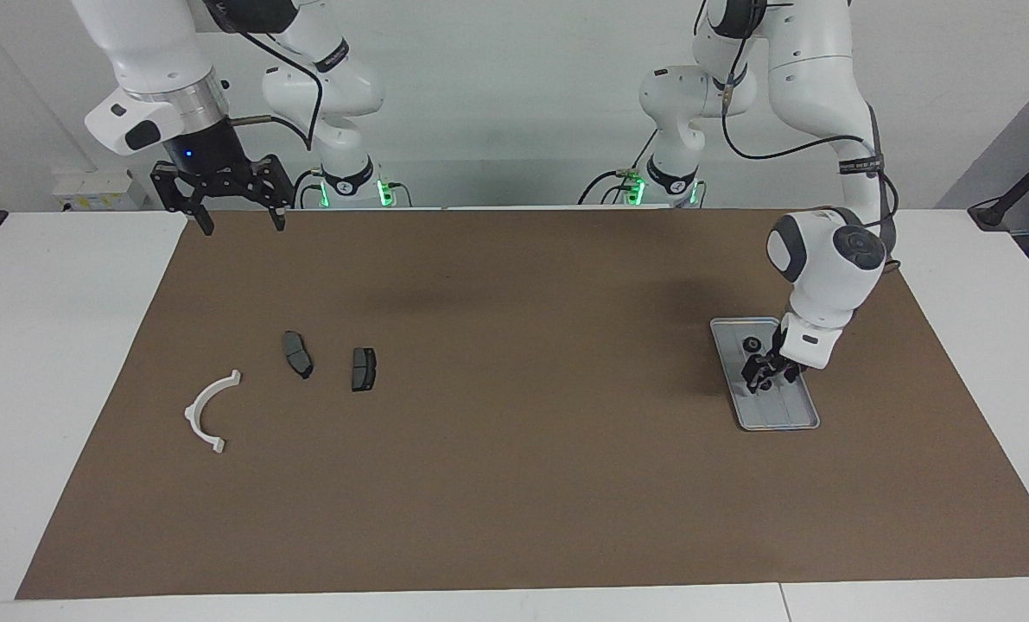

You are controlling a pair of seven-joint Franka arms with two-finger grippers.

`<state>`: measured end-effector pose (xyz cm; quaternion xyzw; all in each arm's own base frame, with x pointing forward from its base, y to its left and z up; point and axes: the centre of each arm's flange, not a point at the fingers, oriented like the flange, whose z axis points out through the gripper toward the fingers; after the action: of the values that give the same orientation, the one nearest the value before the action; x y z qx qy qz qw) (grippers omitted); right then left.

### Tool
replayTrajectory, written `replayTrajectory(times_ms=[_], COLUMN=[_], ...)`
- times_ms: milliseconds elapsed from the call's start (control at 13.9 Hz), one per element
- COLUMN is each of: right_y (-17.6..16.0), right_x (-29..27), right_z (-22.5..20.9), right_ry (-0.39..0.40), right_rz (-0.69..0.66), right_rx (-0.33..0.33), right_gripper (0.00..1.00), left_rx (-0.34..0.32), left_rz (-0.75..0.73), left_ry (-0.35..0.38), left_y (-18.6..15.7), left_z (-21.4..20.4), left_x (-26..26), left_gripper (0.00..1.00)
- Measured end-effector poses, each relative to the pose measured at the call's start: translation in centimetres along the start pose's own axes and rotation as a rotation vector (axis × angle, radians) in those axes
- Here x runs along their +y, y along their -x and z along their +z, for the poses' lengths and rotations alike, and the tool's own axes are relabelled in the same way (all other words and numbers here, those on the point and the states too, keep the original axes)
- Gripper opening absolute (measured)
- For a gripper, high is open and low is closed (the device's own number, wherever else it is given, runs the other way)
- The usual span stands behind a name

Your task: Pick bearing gear from pile to tray

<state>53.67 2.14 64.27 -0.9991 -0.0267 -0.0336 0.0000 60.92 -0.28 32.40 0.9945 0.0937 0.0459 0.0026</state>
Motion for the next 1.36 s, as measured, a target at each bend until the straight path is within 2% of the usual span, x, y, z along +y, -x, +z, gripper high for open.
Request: replayTrajectory(times_ms=[72,287,503,718,934,1364], right_y=[0.0,0.0,0.0,0.0,0.0,0.0], right_x=[0.0,0.0,0.0,0.0,0.0,0.0], right_z=[0.0,0.0,0.0,0.0,0.0,0.0], right_ry=[0.000,0.000,0.000,0.000,0.000,0.000], right_rz=[0.000,0.000,0.000,0.000,0.000,0.000], right_rx=[0.000,-0.001,-0.001,-0.001,-0.001,-0.001], right_gripper=[1.00,1.00,1.00,1.00,1.00,1.00], left_rx=[-0.028,-0.103,-0.172,-0.210,-0.219,-0.209], left_rz=[-0.001,-0.001,0.004,0.008,0.017,0.024], left_ry=[-0.004,-0.013,-0.021,-0.025,-0.025,-0.023], left_y=[-0.4,-0.2,1.6,3.8,5.1,5.1], left_z=[-1.9,-10.2,-16.5,-21.2,-23.3,-23.4], left_x=[0.0,-0.1,-0.2,-0.6,-0.5,-0.1], left_gripper=[1.00,1.00,1.00,1.00,1.00,1.00])
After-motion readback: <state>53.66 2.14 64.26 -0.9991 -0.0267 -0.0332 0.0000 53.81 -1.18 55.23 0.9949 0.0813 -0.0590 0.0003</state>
